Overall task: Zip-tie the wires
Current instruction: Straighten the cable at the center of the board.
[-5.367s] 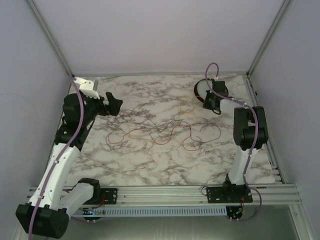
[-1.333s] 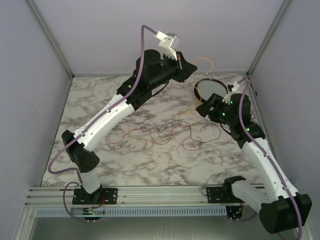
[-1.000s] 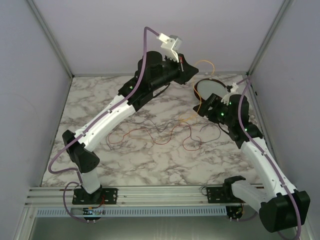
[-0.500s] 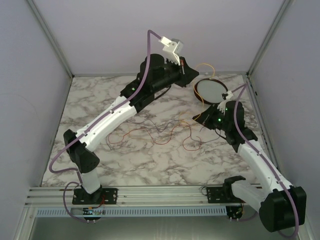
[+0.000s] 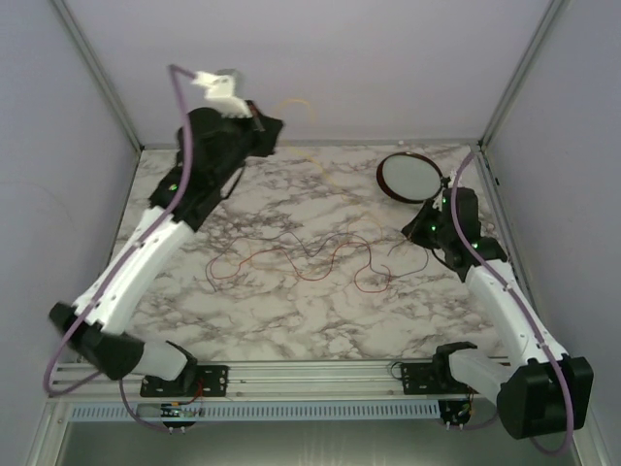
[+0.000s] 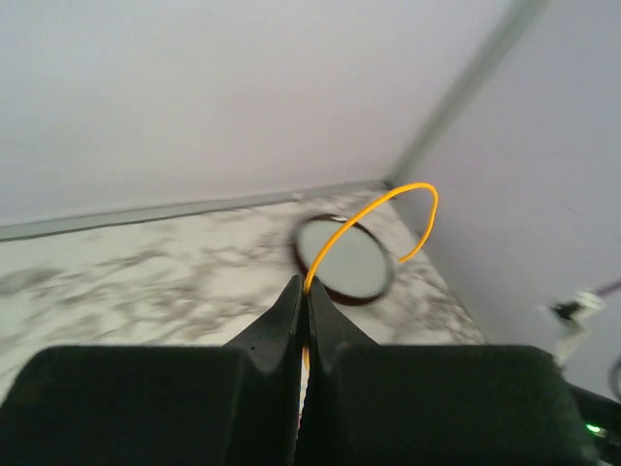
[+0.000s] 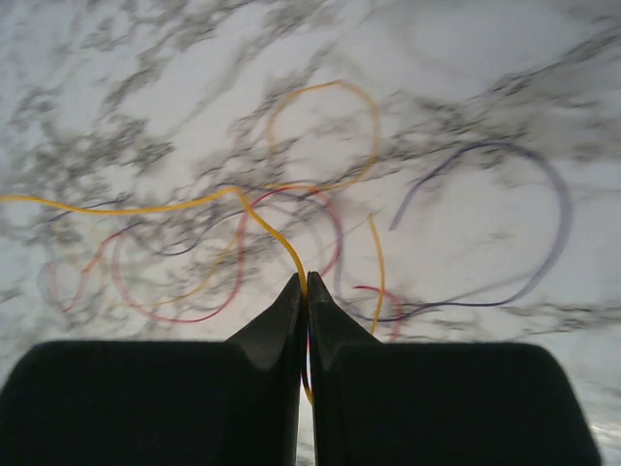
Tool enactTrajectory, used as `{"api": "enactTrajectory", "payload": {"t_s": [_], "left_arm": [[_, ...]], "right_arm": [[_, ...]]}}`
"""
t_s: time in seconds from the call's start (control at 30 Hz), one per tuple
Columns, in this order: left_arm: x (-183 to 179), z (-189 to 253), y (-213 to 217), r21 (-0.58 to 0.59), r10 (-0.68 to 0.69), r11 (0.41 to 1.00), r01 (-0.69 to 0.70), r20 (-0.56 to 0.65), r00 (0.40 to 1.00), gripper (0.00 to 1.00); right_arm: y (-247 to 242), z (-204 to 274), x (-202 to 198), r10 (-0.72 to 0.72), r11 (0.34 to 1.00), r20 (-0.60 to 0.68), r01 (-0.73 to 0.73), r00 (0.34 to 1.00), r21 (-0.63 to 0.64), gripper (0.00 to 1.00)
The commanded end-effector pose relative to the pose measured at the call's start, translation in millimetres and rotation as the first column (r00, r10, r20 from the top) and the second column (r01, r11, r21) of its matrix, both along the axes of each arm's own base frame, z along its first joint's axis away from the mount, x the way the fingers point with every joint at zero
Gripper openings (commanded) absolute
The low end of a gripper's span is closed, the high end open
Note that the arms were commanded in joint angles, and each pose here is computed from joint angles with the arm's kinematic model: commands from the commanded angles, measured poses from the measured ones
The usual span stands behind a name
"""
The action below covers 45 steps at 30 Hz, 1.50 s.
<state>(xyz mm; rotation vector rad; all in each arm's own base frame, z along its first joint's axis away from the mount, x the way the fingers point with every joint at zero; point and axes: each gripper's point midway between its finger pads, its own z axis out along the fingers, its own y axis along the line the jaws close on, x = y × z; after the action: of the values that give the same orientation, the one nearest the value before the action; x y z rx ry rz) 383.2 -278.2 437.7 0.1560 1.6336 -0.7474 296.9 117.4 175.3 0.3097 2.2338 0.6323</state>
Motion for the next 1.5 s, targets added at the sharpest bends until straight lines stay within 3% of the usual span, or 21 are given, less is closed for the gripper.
{"api": "enactTrajectory", "payload": {"t_s": [0.0, 0.3, 0.5, 0.63, 0.93, 1.47], "left_arm": [[-10, -7, 80, 0.028, 0.232, 0.972, -0.232, -0.002, 0.973, 0.00], [-49, -143, 139, 0.139, 0.397, 0.917, -0.373, -0.238, 0.886, 0.00], [-78, -222, 155, 0.031, 0.442, 0.887, -0.462, -0.355, 0.824, 0.00], [-89, -261, 165, 0.058, 0.472, 0.868, -0.493, -0.406, 0.783, 0.00], [-97, -308, 175, 0.105, 0.524, 0.834, -0.542, -0.460, 0.717, 0.00], [-100, -365, 177, 0.139, 0.548, 0.812, -0.567, -0.517, 0.658, 0.00]], "right_arm": [[-50, -1, 4, -0.074, 0.948, -0.024, 0.063, 0.997, -0.311, 0.00], [-59, -14, 9, -0.044, 0.901, -0.092, 0.000, 0.995, -0.434, 0.00], [-60, -29, 7, -0.016, 0.875, -0.148, -0.058, 0.989, -0.480, 0.00], [-54, -38, 6, 0.008, 0.863, -0.196, -0.106, 0.980, -0.495, 0.00], [-54, -68, 2, -0.005, 0.824, -0.296, -0.164, 0.955, -0.542, 0.00], [-35, -103, 9, 0.031, 0.792, -0.380, -0.254, 0.925, -0.555, 0.00]]}}
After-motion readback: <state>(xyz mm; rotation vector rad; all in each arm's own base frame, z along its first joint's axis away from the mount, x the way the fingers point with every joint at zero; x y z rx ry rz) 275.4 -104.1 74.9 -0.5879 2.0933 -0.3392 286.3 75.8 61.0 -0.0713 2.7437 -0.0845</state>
